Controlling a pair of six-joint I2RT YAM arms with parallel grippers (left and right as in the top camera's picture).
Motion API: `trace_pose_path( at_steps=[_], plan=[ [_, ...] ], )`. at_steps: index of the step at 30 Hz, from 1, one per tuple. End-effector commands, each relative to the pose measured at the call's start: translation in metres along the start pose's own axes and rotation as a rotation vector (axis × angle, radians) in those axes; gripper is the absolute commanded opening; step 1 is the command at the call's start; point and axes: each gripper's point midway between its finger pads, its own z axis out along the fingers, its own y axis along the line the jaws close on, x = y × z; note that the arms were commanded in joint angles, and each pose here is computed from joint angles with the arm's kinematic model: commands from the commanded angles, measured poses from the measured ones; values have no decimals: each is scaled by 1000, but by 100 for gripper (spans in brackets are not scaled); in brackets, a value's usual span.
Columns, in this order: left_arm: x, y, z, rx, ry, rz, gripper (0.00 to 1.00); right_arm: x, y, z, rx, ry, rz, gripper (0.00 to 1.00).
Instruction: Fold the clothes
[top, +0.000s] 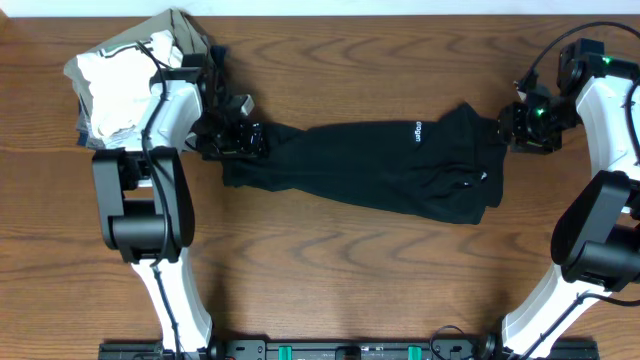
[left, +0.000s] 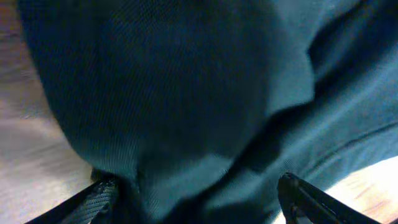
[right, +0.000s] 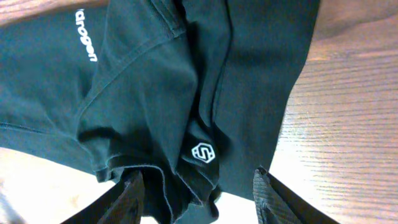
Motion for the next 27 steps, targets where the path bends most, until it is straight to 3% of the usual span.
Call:
trace_pose_path(
  at_steps=[1, 4, 9, 11, 17, 27],
  plan=[
    [6, 4, 20, 30, 50, -2, 80, -6, 7, -11, -20, -40, -31, 55],
    [7, 7, 29, 32, 65, -9, 69, -6, 7, -11, -20, -40, -32, 54],
    [0, 9, 31, 28, 42, -12, 20, -7, 8, -11, -23, -44, -32, 55],
    [-2, 9, 31, 27, 33, -29, 6, -7, 9, -11, -23, -46, -37, 55],
    [-4, 3, 14, 22, 1, -19, 6, -9, 14, -9, -23, -50, -52, 55],
    [-10, -20, -66, -54, -174, -9, 6, -10, 16, -9, -23, -54, -59, 56]
  ],
)
